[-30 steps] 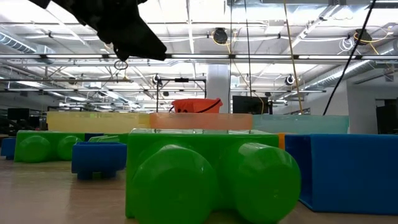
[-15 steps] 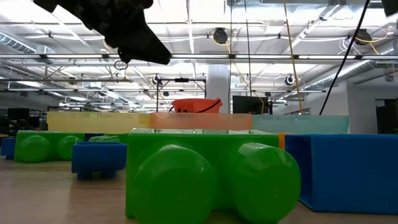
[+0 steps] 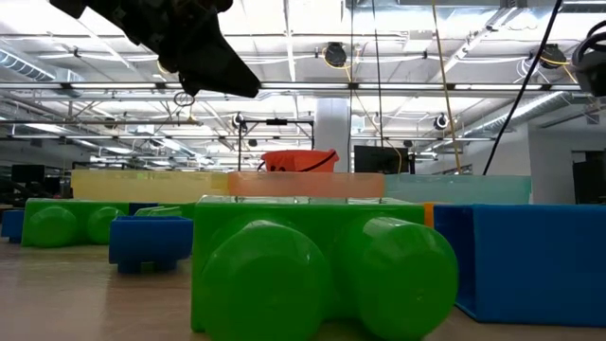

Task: Pick & Place Toys
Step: Put the large red dice into the orange bin

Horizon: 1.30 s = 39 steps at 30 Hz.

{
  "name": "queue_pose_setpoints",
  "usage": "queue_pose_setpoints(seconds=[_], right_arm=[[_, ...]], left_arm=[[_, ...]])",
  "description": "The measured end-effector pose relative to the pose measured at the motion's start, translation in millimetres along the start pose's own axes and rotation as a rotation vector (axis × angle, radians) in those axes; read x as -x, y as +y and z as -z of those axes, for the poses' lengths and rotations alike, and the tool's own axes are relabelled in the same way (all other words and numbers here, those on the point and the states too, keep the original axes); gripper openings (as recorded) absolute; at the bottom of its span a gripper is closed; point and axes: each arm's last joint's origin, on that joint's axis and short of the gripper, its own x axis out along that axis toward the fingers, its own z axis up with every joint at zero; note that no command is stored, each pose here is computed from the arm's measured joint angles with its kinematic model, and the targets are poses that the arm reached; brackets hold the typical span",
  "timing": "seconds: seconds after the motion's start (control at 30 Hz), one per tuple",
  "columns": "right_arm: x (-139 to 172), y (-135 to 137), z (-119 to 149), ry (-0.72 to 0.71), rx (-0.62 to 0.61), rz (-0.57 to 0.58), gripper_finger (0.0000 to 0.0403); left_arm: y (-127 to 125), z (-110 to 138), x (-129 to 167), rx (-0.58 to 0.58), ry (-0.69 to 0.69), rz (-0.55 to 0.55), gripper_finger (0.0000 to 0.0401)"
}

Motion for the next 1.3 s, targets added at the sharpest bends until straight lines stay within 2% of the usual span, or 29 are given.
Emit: queue_pose_setpoints(seconds=[0.13, 0.37, 0.53, 0.7, 0.8, 1.07, 1.2, 1.3], right_arm=[[-11.0, -0.9, 1.5, 0.007, 0.008, 0.011, 0.0213], [-13.8, -1.3, 2.6, 0.03, -0.007, 0.02, 0.0103], [-10.3, -2.0, 2.2, 0.036, -0.012, -0.004, 0.0099], [19.6, -10.0, 0.0, 0.002, -0.025, -0.061, 0.0083], [49.7, -17.5, -4.0, -0.102, -0.05, -0.199, 0.0027], [94.2, -46.1, -5.3, -0.36, -0.042, -0.508, 0.0017], [109.1, -50.2, -10.6, -0.605, -0.008, -0.591, 0.0016], [116.3, -47.6, -19.6, -0.798, 0.039, -0.567, 0.0013]], left_arm=[[0.0, 0.0, 0.0, 0.0, 0.0, 0.0, 0.012], [0.0, 0.0, 0.0, 0.0, 0.0, 0.0, 0.012], [0.0, 0.0, 0.0, 0.0, 0.0, 0.0, 0.012], [0.0, 0.0, 0.0, 0.002, -0.001, -0.001, 0.012], [-0.1, -0.6, 0.0, 0.004, -0.006, 0.0, 0.012], [-0.6, -2.6, 0.0, 0.011, -0.026, 0.005, 0.012], [-1.1, -4.7, 0.1, 0.018, -0.047, 0.01, 0.012], [-1.3, -5.7, 0.2, 0.016, -0.057, 0.012, 0.012]])
